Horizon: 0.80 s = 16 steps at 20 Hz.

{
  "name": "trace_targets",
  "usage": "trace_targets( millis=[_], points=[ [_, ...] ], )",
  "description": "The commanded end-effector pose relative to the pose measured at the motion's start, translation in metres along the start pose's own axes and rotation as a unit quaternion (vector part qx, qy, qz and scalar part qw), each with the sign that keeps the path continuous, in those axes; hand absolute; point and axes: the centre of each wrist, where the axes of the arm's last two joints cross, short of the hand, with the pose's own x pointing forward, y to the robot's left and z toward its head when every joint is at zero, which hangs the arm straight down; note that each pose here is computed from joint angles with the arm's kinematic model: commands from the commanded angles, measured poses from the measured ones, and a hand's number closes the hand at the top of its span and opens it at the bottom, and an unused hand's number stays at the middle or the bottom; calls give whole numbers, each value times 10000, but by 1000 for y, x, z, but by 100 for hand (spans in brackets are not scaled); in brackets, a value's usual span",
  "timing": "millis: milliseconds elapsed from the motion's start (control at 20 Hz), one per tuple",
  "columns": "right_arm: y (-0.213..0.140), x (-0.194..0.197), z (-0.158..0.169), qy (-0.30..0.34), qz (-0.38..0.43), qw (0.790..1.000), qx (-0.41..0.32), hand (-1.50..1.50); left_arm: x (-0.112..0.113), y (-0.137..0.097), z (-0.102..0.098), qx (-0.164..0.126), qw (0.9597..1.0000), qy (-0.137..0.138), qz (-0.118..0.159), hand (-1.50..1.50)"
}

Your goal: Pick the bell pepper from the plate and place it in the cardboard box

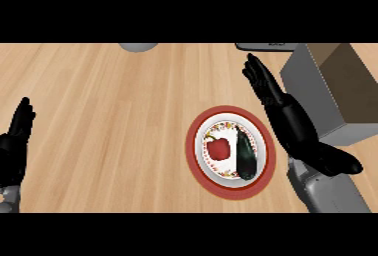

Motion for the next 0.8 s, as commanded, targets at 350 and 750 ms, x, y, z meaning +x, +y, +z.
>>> trace_targets(
  millis=[350, 750],
  points=[
    [-114, 43, 28, -64, 2137, 9760, -404, -150, 51, -48, -5, -2213, 9641, -1390, 464, 0],
    [-135, 18, 62, -866, 3083, 9463, 437, -150, 74, -70, -18, -2444, 9563, -1527, 486, 0]
  ],
)
